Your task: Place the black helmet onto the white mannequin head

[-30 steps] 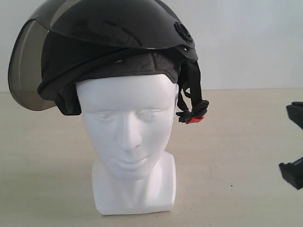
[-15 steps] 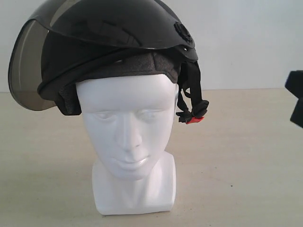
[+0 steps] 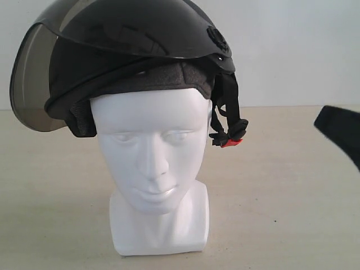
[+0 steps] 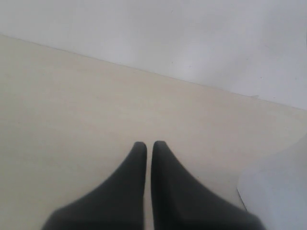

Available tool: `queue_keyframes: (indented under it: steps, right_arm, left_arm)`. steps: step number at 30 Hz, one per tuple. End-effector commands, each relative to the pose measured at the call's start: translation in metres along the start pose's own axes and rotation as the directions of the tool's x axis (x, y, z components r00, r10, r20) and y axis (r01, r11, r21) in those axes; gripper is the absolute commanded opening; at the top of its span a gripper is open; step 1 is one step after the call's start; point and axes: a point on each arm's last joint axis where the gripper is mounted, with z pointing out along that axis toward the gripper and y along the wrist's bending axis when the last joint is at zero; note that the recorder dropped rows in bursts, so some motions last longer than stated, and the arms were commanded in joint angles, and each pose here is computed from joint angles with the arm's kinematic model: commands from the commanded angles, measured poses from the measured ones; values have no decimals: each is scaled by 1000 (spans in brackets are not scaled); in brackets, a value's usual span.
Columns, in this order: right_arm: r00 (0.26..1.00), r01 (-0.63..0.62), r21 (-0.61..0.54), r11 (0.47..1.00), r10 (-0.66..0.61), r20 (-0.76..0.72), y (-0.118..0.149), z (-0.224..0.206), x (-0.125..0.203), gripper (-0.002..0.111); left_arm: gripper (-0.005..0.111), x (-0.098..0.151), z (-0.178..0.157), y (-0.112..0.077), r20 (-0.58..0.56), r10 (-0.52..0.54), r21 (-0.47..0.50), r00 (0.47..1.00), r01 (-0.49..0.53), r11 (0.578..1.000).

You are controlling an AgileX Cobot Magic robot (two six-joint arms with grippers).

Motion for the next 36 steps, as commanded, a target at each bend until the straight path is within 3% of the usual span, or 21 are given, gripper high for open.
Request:
queue_keyframes:
  steps: [1,7,16,21,25,28,31,33,34,35,36]
  right_arm:
    - [993,63,-94,994,-72,-94,10,-1,5,0]
    - [981,-23,-158,987,-8,-194,16,-5,14,0]
    - [991,-91,-256,962,61,-123,25,-6,6,0]
    - [961,-275,-350,896,264,-78,33,-8,-6,0]
    - [952,-302,-358,883,295,-74,40,-8,-18,0]
    - [963,-269,-306,914,253,-91,45,-7,-36,0]
    - [988,-110,-163,981,89,-127,45,-6,-58,0]
    - [984,67,-16,998,-68,-167,40,-8,-75,0]
    - [970,172,49,984,-161,-181,36,-8,-83,0]
    - [926,323,173,931,-272,-263,29,-9,-94,0]
    - [890,403,202,893,-331,-313,26,-8,-97,0]
  left_arm:
    - [4,1,0,0,0,4,9,1000,-4,1000]
    - [4,1,0,0,0,4,9,1000,-4,1000]
    - [4,1,0,0,0,4,9,1000,-4,1000]
    - [4,1,0,0,0,4,9,1000,-4,1000]
    - [4,1,0,0,0,4,9,1000,-4,1000]
    - [4,1,0,0,0,4,9,1000,-4,1000]
    - [4,1,0,0,0,4,9,1000,-4,1000]
    - [4,1,0,0,0,4,9,1000,-4,1000]
    - [4,1,0,0,0,4,9,1000,-4,1000]
    - [4,1,0,0,0,4,9,1000,-4,1000]
    - [4,1,0,0,0,4,9,1000,-4,1000]
